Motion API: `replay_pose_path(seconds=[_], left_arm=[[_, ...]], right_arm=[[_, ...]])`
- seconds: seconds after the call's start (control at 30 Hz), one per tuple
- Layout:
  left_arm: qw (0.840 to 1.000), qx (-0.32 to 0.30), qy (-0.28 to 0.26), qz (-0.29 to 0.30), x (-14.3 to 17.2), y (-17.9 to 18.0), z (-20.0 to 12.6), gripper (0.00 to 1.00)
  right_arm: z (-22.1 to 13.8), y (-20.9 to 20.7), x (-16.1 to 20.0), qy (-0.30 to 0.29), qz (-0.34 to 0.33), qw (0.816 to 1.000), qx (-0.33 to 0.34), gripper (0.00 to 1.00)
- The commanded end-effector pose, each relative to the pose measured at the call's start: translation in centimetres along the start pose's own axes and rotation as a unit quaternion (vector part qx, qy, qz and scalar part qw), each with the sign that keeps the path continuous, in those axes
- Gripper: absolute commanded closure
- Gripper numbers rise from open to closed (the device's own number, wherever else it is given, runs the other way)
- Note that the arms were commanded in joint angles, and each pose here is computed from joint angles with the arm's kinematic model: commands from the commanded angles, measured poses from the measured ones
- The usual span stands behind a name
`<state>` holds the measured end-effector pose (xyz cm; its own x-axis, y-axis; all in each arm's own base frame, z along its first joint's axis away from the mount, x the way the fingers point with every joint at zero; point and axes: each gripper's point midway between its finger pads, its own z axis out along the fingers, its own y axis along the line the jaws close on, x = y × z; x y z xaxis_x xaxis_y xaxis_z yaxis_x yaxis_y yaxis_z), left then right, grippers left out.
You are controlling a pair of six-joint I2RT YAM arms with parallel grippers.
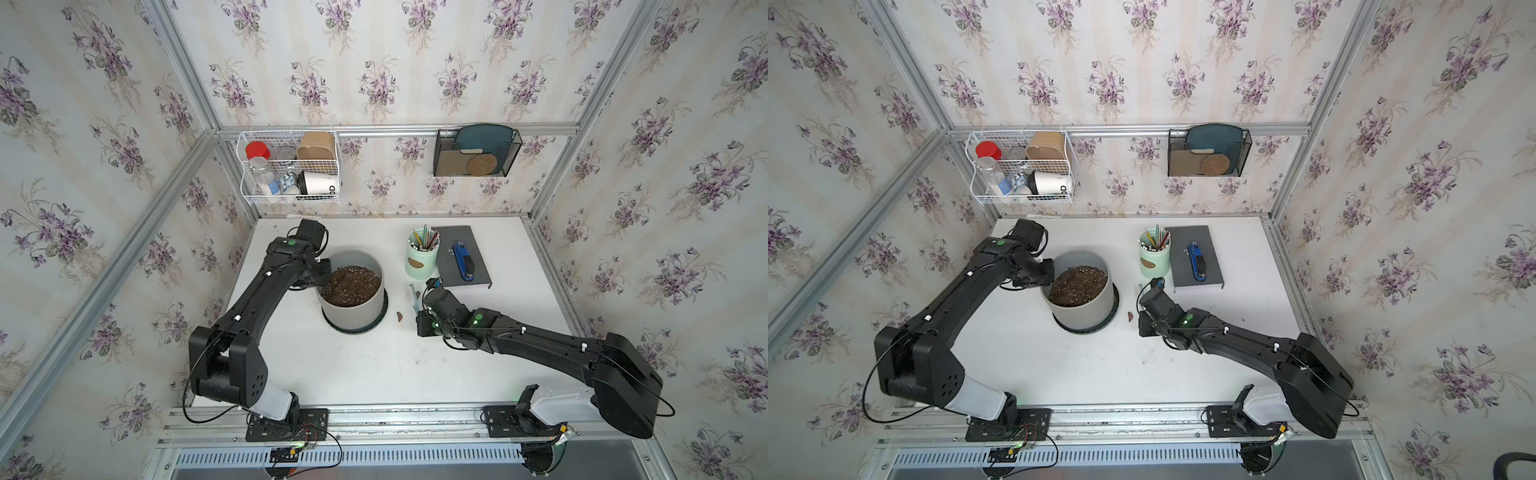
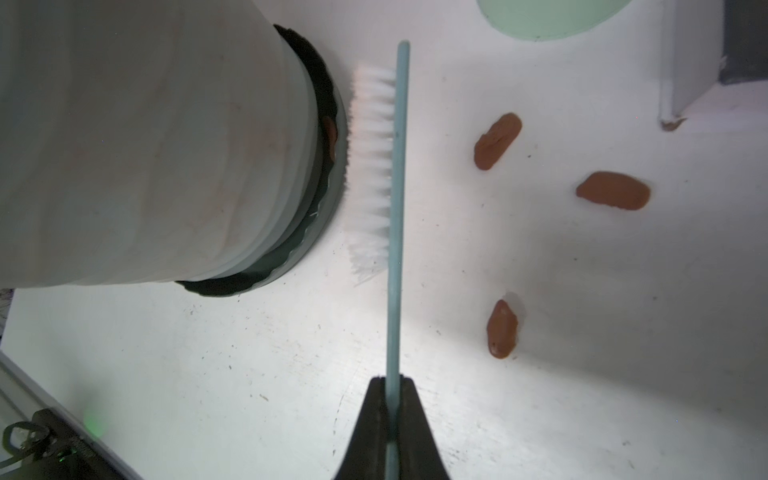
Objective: Scrub the dried mud off the ceramic pot
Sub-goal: Brush off the soil from the pot, then rotate the pot on the tray.
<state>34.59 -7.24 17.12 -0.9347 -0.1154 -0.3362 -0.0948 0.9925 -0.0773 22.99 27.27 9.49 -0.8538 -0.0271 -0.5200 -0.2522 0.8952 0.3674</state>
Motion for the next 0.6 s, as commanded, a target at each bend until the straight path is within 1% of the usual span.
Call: replay_pose_path(seconds=[0.0, 0.1, 0.27, 0.4, 0.43, 0.47, 0.53, 0.57], left_arm=[[1.000, 0.007, -0.001, 0.020, -1.5, -0.8, 0.1, 0.65], [0.999, -0.001, -0.008, 0.032, -3.2, -1.0, 0.4, 0.61], [0.998, -0.021, 0.030, 0.052, -3.6, -0.9, 2.2, 0.61], [0.998, -0.026, 0.031, 0.055, -3.6, -0.7, 2.5, 0.62], [0.998, -0.033, 0.030, 0.052, -3.6, -0.5, 2.6, 0.65], [0.997, -0.043, 0.031, 0.048, -3.6, 0.0, 2.7, 0.71], [0.997, -0.057, 0.040, 0.036, -3.3, 0.7, 2.6, 0.91], [0.997, -0.060, 0.045, 0.028, -3.1, 0.9, 2.6, 0.98]], right_arm=[[-0.1, 1.0, -0.1, -0.008, 0.007, 1.000, -0.022, 1.00], [-0.1, 1.0, 0.4, -0.007, 0.008, 1.000, -0.024, 1.00], [-0.5, 0.8, 0.7, -0.010, 0.014, 0.999, -0.029, 1.00], [-0.8, 0.8, 0.7, -0.012, 0.014, 0.999, -0.031, 1.00], [-0.9, 0.8, 0.7, -0.012, 0.015, 0.999, -0.032, 1.00], [-0.9, 0.8, 0.7, -0.012, 0.015, 0.999, -0.032, 1.00], [-1.0, 0.9, 0.7, -0.013, 0.015, 0.999, -0.034, 1.00], [-1.1, 1.0, 0.6, -0.014, 0.016, 0.999, -0.035, 1.00]])
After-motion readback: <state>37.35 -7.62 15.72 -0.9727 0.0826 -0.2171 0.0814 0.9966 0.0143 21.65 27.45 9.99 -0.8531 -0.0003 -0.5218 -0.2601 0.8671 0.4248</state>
